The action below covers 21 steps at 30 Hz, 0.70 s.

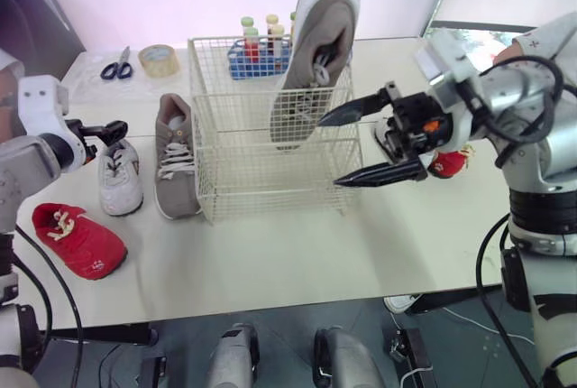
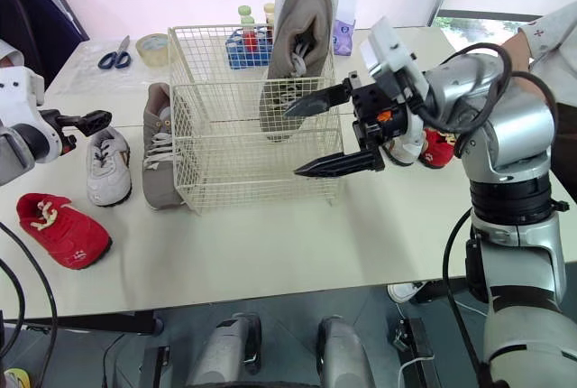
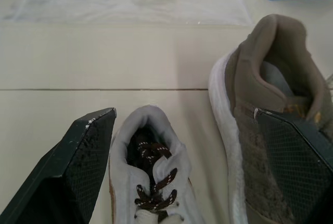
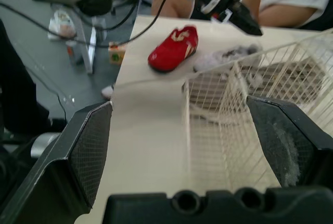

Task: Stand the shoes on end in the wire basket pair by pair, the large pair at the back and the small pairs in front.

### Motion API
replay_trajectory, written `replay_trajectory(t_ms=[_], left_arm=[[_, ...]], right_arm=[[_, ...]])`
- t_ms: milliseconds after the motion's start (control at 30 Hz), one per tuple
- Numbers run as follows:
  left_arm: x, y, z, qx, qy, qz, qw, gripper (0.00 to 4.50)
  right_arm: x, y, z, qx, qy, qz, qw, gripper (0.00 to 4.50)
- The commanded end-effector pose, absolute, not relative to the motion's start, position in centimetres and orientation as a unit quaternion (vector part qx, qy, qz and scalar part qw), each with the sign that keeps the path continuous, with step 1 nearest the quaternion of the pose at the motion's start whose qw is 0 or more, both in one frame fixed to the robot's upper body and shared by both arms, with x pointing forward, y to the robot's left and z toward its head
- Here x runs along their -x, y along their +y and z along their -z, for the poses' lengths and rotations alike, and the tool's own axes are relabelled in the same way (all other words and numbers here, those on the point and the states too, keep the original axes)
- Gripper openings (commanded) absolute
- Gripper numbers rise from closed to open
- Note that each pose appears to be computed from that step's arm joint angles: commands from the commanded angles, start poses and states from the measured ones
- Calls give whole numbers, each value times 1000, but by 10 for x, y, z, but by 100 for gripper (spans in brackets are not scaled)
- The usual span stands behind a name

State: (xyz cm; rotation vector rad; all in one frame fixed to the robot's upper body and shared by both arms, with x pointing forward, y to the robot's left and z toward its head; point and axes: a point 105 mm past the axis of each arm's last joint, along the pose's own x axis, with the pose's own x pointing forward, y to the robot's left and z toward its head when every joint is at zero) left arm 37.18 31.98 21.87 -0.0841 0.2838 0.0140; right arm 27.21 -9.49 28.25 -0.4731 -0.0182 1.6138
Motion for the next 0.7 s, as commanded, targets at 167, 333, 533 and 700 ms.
replay_trajectory(t_ms=[167, 333, 533, 700], left_arm=[[-390, 302, -226, 35, 140, 36, 989, 439], [-395, 285, -214, 28, 171, 58, 983, 439], [-409, 284, -179, 19, 220, 26, 975, 439], [-422, 289, -167, 42, 227, -6, 973, 439]], right_arm=[[-274, -104, -265, 254, 18, -657, 710, 449], [-281, -111, -261, 264, 33, -615, 742, 449], [-281, -112, -271, 266, 30, -589, 762, 449], [-283, -114, -276, 271, 32, -572, 774, 449]])
